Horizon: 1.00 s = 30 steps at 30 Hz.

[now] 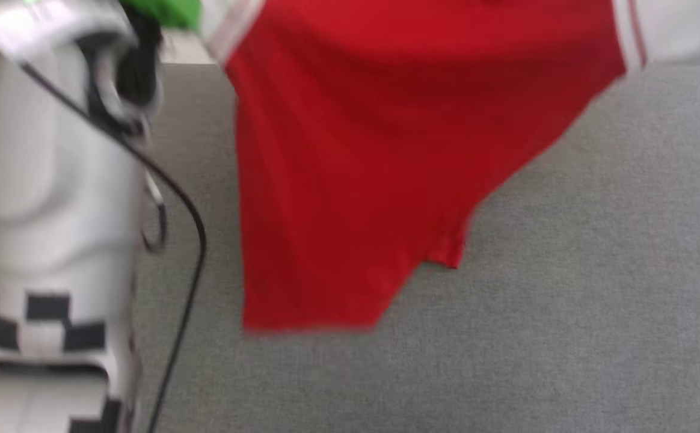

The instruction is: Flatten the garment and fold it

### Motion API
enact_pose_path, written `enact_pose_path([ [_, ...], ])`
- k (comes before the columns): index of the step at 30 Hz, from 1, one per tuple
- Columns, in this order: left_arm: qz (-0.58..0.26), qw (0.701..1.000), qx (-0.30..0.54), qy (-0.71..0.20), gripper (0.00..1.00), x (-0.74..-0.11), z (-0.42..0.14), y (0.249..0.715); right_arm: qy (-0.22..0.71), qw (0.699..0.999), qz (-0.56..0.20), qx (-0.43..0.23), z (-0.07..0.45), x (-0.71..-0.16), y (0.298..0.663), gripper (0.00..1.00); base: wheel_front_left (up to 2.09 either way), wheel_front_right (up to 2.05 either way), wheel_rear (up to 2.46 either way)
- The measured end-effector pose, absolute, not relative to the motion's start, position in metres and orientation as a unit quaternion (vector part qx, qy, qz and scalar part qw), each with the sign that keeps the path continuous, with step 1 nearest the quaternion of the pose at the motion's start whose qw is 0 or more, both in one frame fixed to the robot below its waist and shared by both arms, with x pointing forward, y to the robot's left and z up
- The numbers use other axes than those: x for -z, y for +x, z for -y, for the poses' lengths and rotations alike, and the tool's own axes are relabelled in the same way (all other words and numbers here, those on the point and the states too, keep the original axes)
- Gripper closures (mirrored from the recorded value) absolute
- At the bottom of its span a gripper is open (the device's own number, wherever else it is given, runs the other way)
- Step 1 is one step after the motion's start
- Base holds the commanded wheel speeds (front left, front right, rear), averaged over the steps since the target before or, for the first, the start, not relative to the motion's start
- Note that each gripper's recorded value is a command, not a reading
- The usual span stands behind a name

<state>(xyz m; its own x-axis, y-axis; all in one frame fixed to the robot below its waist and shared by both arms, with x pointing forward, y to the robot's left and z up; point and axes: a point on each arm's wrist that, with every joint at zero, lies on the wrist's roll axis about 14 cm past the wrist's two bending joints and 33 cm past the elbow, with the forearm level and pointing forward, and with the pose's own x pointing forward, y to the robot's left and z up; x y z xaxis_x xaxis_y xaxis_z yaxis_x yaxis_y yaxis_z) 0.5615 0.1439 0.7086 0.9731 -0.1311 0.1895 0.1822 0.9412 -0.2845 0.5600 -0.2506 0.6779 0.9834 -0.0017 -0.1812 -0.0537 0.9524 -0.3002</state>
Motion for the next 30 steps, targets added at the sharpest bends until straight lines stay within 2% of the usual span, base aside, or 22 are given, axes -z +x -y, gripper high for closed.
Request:
enact_pose_path([
  [5, 0.187, 0.971, 0.053, -0.136, 1.00, -0.788, -0.152, 0.587, -0.177, 0.984, 0.000, 0.016, 0.251, -0.756, 0.584, 1.00, 0.00, 0.00, 0.00],
  [10, 0.253, 0.954, 0.045, -0.155, 1.00, -0.828, -0.153, 0.598, -0.169, 0.982, 0.080, 0.025, 0.243, -0.809, 0.598, 1.00, 0.00, 0.00, 0.00],
  [13, 0.265, 0.949, 0.045, -0.164, 1.00, -0.830, -0.152, 0.608, -0.170, 0.980, 0.099, 0.030, 0.243, -0.818, 0.606, 1.00, 0.00, 0.00, 0.00],
  [19, 0.244, 0.949, 0.034, -0.199, 1.00, -0.787, -0.166, 0.628, -0.164, 0.982, 0.093, 0.022, 0.246, -0.788, 0.625, 1.00, 0.00, 0.00, 0.00],
  [22, 0.195, 0.957, 0.026, -0.213, 1.00, -0.730, -0.175, 0.629, -0.132, 0.988, 0.081, 0.005, 0.248, -0.751, 0.627, 1.00, 0.00, 0.00, 0.00],
  [26, 0.137, 0.963, 0.015, -0.234, 1.00, -0.663, -0.184, 0.613, -0.104, 0.993, 0.046, -0.015, 0.249, -0.692, 0.616, 1.00, 0.00, 0.00, 0.00],
  [30, 0.074, 0.962, 0.006, -0.262, 1.00, -0.593, -0.183, 0.578, -0.076, 0.997, -0.004, -0.032, 0.252, -0.627, 0.586, 1.00, 0.00, 0.00, 0.00],
])
